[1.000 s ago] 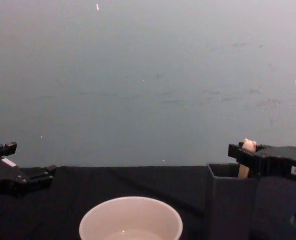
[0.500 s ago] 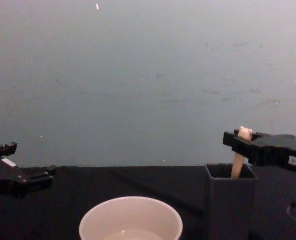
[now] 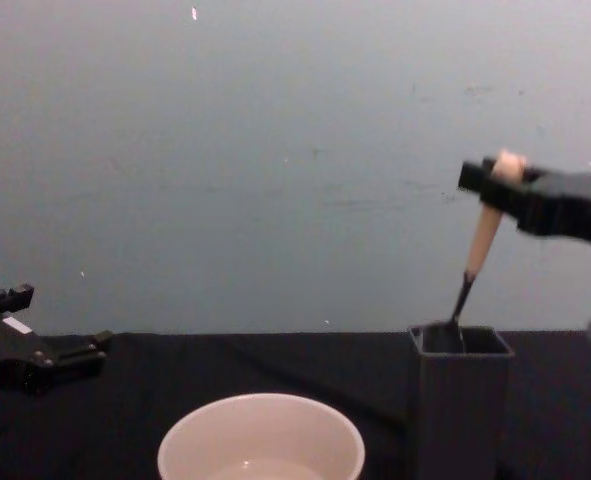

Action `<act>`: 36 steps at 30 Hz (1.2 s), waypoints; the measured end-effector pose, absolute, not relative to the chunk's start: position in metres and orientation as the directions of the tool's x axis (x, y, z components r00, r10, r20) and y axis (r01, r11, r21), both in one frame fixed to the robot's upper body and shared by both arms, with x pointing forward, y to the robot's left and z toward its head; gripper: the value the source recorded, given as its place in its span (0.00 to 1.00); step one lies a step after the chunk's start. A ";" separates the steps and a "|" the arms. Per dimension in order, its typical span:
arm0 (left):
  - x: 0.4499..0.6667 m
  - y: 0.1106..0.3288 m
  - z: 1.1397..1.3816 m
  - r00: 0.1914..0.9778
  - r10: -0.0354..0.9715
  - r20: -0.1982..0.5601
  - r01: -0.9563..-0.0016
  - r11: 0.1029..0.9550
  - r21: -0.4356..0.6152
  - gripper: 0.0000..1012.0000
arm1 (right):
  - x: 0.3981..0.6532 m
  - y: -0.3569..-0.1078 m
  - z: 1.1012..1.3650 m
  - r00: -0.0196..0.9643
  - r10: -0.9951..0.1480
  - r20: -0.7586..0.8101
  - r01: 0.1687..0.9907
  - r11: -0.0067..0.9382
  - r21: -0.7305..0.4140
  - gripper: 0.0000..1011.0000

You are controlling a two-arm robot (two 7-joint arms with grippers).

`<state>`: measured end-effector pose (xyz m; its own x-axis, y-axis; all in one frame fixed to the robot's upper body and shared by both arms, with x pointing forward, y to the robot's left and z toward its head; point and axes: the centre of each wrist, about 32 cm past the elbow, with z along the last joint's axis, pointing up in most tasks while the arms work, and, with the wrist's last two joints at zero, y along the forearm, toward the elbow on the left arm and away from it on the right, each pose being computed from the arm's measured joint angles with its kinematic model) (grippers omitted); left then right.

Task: Pick up the stirring spoon with one hand, stir inside the cup, then place it back in its original position.

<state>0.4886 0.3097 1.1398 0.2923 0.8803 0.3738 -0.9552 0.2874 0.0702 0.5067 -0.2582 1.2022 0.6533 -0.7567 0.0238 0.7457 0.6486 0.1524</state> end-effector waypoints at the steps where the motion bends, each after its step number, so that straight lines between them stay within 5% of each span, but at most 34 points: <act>1: 0.489 0.310 1.140 0.292 0.880 0.374 -0.955 0.287 0.070 0.99 | 0.507 -0.258 1.204 0.654 -0.756 0.026 0.743 0.649 0.163 0.21; 15: 0.489 0.310 1.140 0.292 0.880 0.374 -0.955 0.287 0.070 0.99 | 0.517 -0.247 1.218 0.693 -0.717 0.069 0.681 0.683 0.262 0.21; 36: 0.489 0.310 1.140 0.292 0.880 0.374 -0.955 0.287 0.070 0.99 | 0.534 -0.207 1.174 0.852 -0.485 0.197 0.436 0.865 0.247 0.21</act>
